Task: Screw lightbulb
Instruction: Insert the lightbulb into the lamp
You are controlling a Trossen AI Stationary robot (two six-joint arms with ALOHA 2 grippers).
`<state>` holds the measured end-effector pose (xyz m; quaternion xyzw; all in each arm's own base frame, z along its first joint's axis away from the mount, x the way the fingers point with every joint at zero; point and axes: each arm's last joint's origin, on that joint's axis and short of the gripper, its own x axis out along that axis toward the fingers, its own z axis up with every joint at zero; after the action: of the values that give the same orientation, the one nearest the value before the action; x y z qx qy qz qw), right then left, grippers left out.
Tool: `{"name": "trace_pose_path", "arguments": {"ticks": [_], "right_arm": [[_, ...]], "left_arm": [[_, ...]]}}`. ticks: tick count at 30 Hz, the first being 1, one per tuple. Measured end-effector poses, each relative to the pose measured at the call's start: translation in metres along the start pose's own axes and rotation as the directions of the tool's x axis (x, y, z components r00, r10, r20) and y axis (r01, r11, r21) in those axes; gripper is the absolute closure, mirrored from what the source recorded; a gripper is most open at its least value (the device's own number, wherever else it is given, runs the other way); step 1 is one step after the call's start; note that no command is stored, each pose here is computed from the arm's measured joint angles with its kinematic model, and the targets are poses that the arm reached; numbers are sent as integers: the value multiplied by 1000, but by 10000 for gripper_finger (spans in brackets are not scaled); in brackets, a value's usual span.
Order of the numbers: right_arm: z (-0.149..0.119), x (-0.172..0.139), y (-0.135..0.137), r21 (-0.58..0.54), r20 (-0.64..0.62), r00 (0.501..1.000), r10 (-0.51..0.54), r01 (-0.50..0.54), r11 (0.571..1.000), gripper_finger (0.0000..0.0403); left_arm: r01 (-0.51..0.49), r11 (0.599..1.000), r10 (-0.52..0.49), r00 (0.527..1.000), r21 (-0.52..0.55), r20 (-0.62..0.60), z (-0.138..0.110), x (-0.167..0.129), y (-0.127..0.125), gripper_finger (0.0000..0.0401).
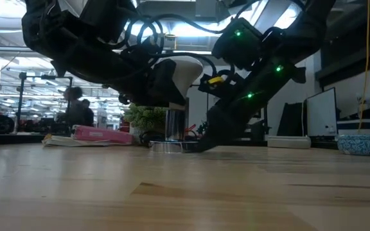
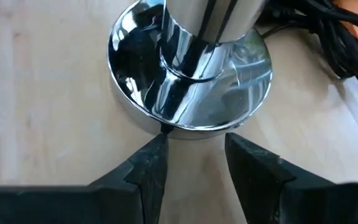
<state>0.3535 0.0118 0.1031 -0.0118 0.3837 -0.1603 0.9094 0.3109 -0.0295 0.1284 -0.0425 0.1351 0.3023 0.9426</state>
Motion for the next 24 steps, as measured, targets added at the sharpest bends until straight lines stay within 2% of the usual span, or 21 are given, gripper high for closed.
{"name": "trace_pose_path", "arguments": {"ticks": [4,14,18,24], "right_arm": [[0,-10,14,-30,6,999,36,-36,999,235],[-4,-26,48,-21,31,991,128,-128,992,235],[1,-30,56,-19,105,981,164,-162,987,235],[11,-29,53,-26,198,966,169,-167,986,235]], "left_arm": [[4,1000,-4,1000,1,0,0,0,0,251],[-5,1000,5,1000,3,2,0,0,0,251],[-8,1000,8,1000,5,3,0,0,0,251],[-12,1000,12,1000,4,4,0,0,0,251]]}}
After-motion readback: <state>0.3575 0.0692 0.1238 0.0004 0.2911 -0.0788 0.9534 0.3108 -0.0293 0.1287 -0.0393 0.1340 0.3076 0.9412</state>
